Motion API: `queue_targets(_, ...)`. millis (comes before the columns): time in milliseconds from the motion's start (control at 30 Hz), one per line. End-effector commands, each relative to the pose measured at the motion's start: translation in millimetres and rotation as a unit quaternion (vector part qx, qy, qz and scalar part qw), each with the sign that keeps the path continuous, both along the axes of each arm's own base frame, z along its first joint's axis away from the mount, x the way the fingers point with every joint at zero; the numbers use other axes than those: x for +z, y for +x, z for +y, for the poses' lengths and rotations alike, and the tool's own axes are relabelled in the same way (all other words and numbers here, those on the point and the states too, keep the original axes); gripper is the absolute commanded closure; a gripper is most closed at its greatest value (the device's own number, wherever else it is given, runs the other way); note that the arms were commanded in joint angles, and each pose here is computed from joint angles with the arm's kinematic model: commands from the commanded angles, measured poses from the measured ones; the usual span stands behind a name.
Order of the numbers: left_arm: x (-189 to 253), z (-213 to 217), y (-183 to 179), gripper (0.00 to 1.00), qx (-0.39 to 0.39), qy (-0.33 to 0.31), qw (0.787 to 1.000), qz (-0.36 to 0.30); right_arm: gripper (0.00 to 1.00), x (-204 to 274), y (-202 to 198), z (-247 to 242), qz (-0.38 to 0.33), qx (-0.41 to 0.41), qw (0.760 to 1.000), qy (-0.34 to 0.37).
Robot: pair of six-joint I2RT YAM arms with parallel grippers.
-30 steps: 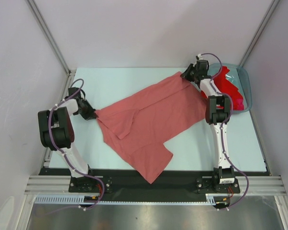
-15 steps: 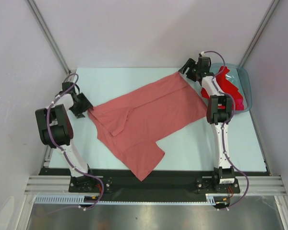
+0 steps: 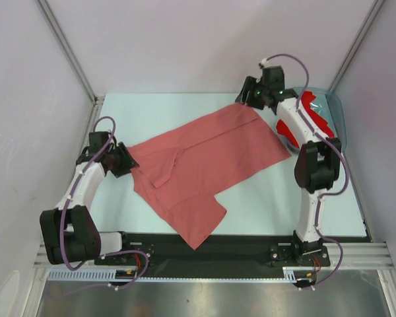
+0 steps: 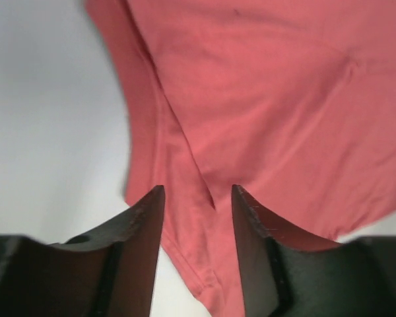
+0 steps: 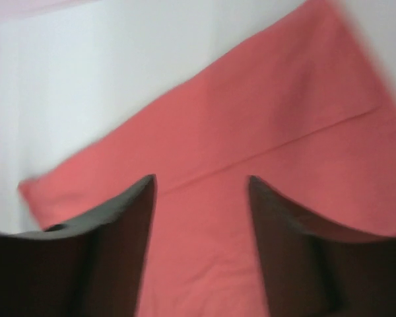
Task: Fold and stack the t-shirts
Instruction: Fold the tshirt
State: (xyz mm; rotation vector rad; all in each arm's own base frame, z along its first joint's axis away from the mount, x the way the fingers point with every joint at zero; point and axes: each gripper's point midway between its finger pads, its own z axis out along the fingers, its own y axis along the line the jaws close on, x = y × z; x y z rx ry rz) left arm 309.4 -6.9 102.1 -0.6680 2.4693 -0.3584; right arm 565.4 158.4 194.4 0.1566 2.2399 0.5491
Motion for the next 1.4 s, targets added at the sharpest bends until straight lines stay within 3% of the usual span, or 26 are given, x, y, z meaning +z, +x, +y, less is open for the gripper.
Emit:
queue_targets(0,-3.7,-39.9,-14.4,0.54,-0.061,-0.054,0.997,-0.013,0.44,-9.5,-54.1,67.1,0.017,0.063,0.995,0.073)
queue_targets(33,-6.2,-47.0,-17.2,0.55,-0.069,-0.058,0.996,-0.008,0.55,1.4,-73.6,96.7,0.024,0.067,0.990,0.121)
queue_targets(67,-12.3,-58.8,-22.5,0.56,-0.085,-0.065,0.994,0.003,0.64,-28.1,-97.9,108.9,0.061,0.078,0.985,0.139)
queue_targets(100,-15.7,-64.0,-24.9,0.56,-0.088,-0.072,0.993,0.009,0.65,-19.5,-99.8,126.6,0.038,0.087,0.981,0.171)
queue_targets(167,-21.9,-71.5,-26.6,0.57,-0.085,-0.089,0.992,0.014,0.66,-35.9,-132.8,160.9,0.078,0.093,0.971,0.208)
queue_targets(200,-25.8,-71.8,-25.5,0.57,-0.082,-0.092,0.992,0.017,0.65,-25.4,-132.1,175.3,0.052,0.105,0.967,0.228)
queue_targets(367,-31.0,-71.9,-15.3,0.57,-0.075,-0.096,0.992,0.031,0.62,-61.1,-171.1,235.6,0.100,0.125,0.957,0.240)
queue_targets(500,-36.1,-72.5,-8.3,0.56,-0.071,-0.101,0.991,0.045,0.64,-79.2,-178.4,249.5,0.107,0.119,0.951,0.263)
queue_targets(733,-41.8,-78.6,-9.3,0.53,-0.058,-0.126,0.988,0.061,0.87,-114.9,-181.5,269.6,0.162,0.129,0.933,0.294)
queue_targets(1033,-46.5,-80.8,-13.0,0.51,-0.061,-0.132,0.987,0.068,0.74,-140.2,-194.1,290.1,0.195,0.143,0.927,0.288)
queue_targets(1367,-51.3,-81.8,-13.0,0.46,-0.063,-0.135,0.986,0.073,0.71,-152.7,-194.3,298.9,0.211,0.137,0.920,0.299)
